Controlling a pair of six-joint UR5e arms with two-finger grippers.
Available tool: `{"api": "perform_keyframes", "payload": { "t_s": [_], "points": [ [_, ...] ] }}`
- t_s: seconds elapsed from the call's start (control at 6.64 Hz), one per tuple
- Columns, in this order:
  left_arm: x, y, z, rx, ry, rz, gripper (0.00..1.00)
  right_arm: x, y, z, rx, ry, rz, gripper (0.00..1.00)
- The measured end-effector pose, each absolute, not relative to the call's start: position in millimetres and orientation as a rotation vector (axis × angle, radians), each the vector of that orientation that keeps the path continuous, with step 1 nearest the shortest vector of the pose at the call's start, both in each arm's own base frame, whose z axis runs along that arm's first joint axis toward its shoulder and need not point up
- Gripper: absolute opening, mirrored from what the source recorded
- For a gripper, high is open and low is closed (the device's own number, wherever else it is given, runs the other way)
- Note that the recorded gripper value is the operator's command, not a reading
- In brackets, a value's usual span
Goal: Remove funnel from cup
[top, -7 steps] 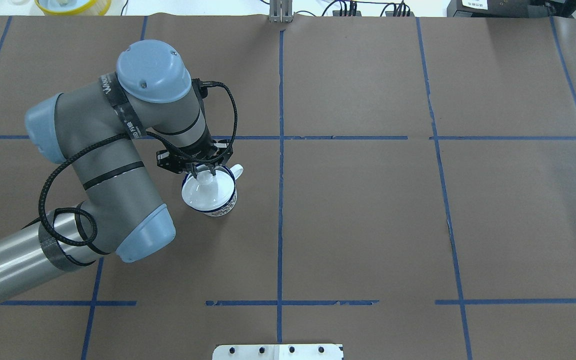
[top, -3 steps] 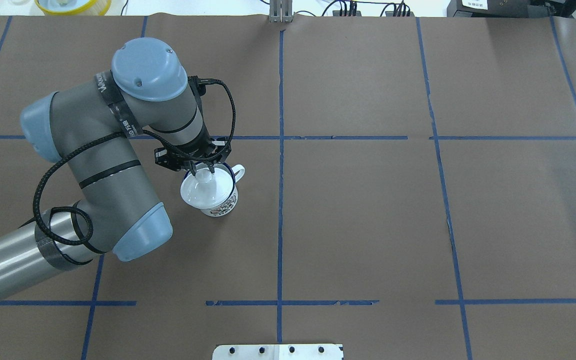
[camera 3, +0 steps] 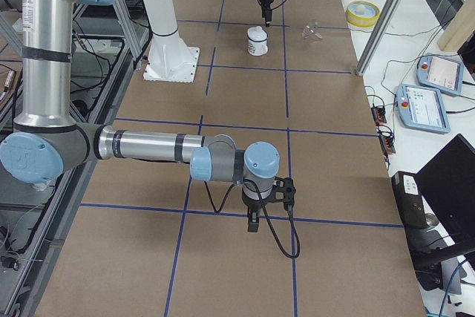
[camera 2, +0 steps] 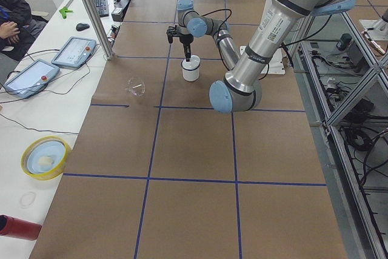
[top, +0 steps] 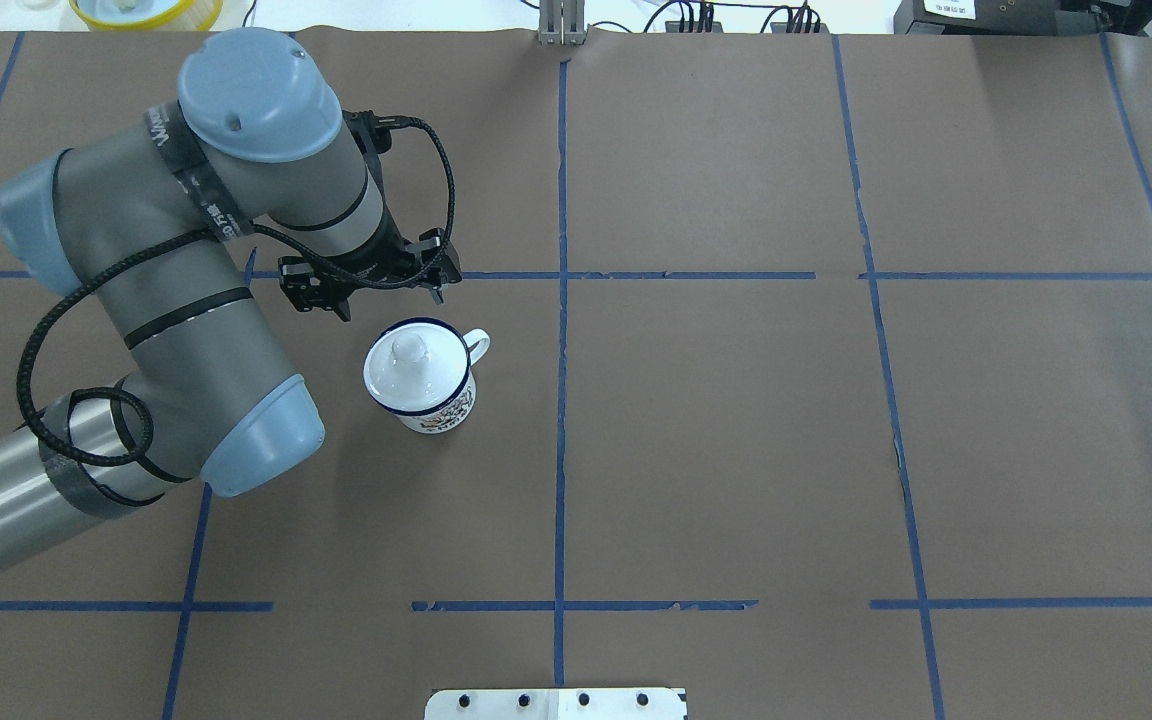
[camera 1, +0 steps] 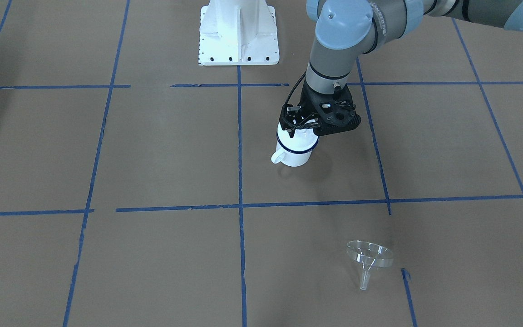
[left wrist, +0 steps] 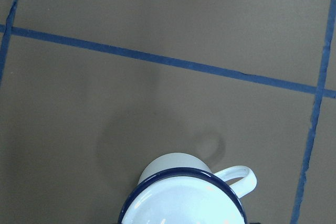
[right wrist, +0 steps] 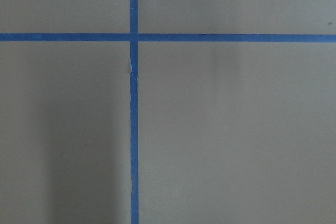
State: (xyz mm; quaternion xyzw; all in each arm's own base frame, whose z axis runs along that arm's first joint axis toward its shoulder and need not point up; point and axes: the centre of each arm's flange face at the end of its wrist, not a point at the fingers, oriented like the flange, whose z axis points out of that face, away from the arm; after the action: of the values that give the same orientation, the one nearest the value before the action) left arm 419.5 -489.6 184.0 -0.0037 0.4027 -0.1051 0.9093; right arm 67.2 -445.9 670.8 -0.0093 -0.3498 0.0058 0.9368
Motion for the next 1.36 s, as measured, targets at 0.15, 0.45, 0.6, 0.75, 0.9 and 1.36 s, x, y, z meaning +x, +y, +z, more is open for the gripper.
{"api": "perform_keyframes", "payload": {
  "t_s": [0.15,0.45,0.6,0.75,0.9,1.36],
  "points": [
    [390.0,-502.5,181.6,0.04,0.842,-0.205,1.0,67.2,-445.9,670.8,-0.019,-0.715,0.012,1.0],
    [287.2,-541.3,218.9,0.187,0.807,-0.05,1.0,67.2,-445.9,670.8,-0.019,-0.715,0.012,1.0],
    [207.6,-563.9,266.9,0.245,0.768,0.082,1.0,67.2,-446.0,670.8,-0.019,-0.715,0.012,1.0],
    [118.1,-579.6,327.6,0.29,0.714,0.203,1.0,67.1,-445.9,670.9,-0.019,-0.715,0.012,1.0],
    [31.0,-585.9,391.0,0.304,0.662,0.269,1.0,67.2,-445.9,670.9,-0.019,-0.715,0.012,1.0],
    [-85.3,-514.3,579.5,0.13,0.679,0.238,1.0,67.2,-445.9,670.9,-0.019,-0.715,0.012,1.0]
  ]
}}
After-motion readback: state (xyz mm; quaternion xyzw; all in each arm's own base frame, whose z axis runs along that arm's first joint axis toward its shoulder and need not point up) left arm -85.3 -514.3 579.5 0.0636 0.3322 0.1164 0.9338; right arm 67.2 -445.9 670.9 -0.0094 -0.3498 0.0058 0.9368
